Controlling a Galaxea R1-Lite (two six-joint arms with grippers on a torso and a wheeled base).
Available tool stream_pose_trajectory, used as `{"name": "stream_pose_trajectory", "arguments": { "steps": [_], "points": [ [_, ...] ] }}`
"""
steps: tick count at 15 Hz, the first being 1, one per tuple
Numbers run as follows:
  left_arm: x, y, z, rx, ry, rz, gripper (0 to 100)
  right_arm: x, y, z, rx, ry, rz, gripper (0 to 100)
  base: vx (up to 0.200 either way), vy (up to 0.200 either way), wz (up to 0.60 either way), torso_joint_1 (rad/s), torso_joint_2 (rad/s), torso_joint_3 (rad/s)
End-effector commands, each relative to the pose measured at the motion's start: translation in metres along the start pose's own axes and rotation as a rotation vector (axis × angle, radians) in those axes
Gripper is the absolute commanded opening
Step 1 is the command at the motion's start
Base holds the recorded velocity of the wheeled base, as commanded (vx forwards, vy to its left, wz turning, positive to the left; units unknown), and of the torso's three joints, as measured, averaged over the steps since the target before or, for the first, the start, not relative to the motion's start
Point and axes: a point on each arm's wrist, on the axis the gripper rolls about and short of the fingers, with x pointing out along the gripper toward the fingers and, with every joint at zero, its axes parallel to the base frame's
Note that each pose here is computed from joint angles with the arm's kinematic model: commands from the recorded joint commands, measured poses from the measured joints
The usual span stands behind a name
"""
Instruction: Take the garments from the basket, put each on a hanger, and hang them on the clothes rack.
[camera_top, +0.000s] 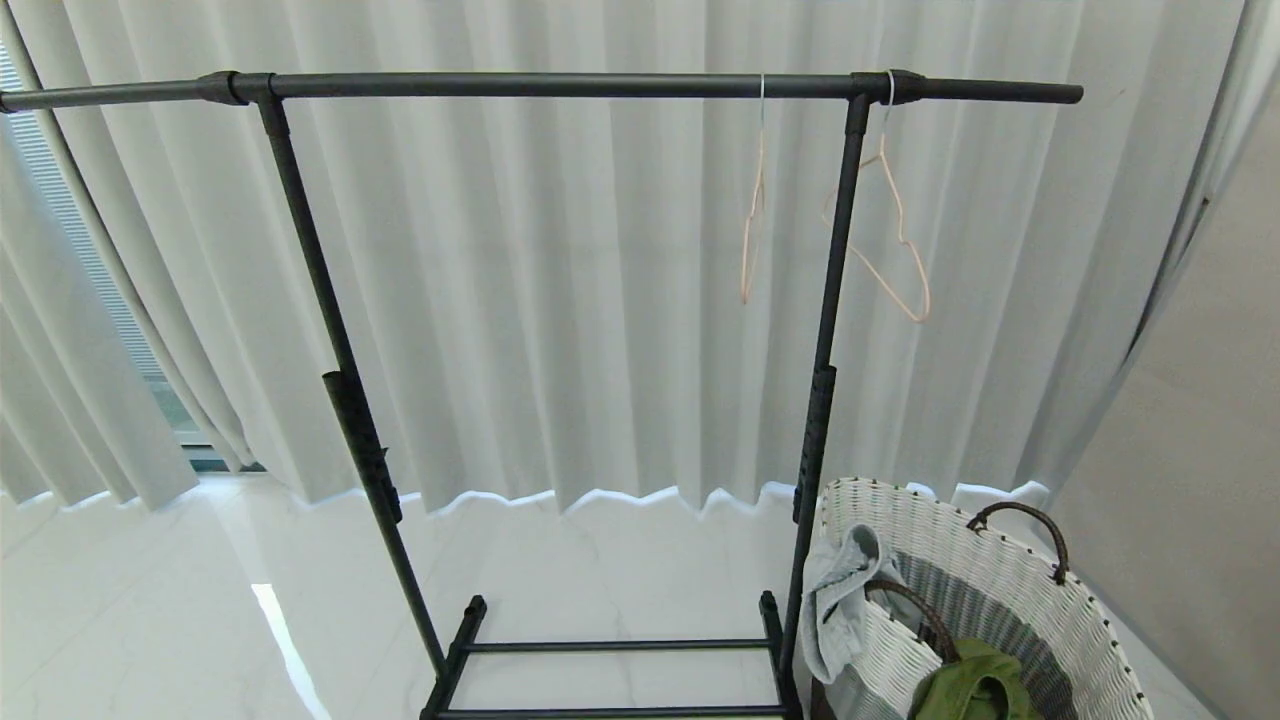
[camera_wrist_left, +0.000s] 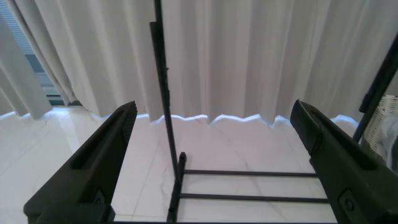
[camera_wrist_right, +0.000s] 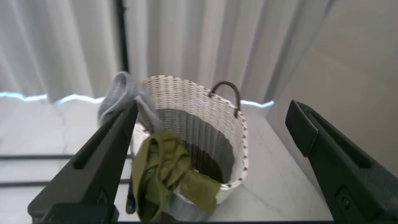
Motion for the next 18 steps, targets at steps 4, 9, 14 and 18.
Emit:
{"name": "stream_pose_trajectory", "arguments": {
  "steps": [4, 9, 14, 18],
  "points": [
    [0.0001, 0.0000, 0.0000, -0.002, 0.002, 0.001, 100, 0.0000, -0.0003, -0.0001, 0.053, 0.001, -0.012, 100, 0.000, 0.000, 0.00, 0.000, 0.00, 0.000],
    [0.0001, 0.0000, 0.0000, -0.002, 0.002, 0.001, 100, 0.0000, -0.0002, -0.0001, 0.040, 0.001, -0.009, 100, 0.000, 0.000, 0.00, 0.000, 0.00, 0.000],
    [0.0001, 0.0000, 0.0000, -0.003, 0.002, 0.001, 100, 0.0000, -0.0001, -0.0001, 0.020, 0.001, -0.004, 100, 0.200, 0.000, 0.00, 0.001, 0.00, 0.000],
    [0.0000, 0.0000, 0.0000, -0.006, 0.000, 0.001, 100, 0.0000, -0.0001, -0.0001, 0.026, 0.001, -0.006, 100, 0.050, 0.000, 0.00, 0.001, 0.00, 0.001]
  ]
}}
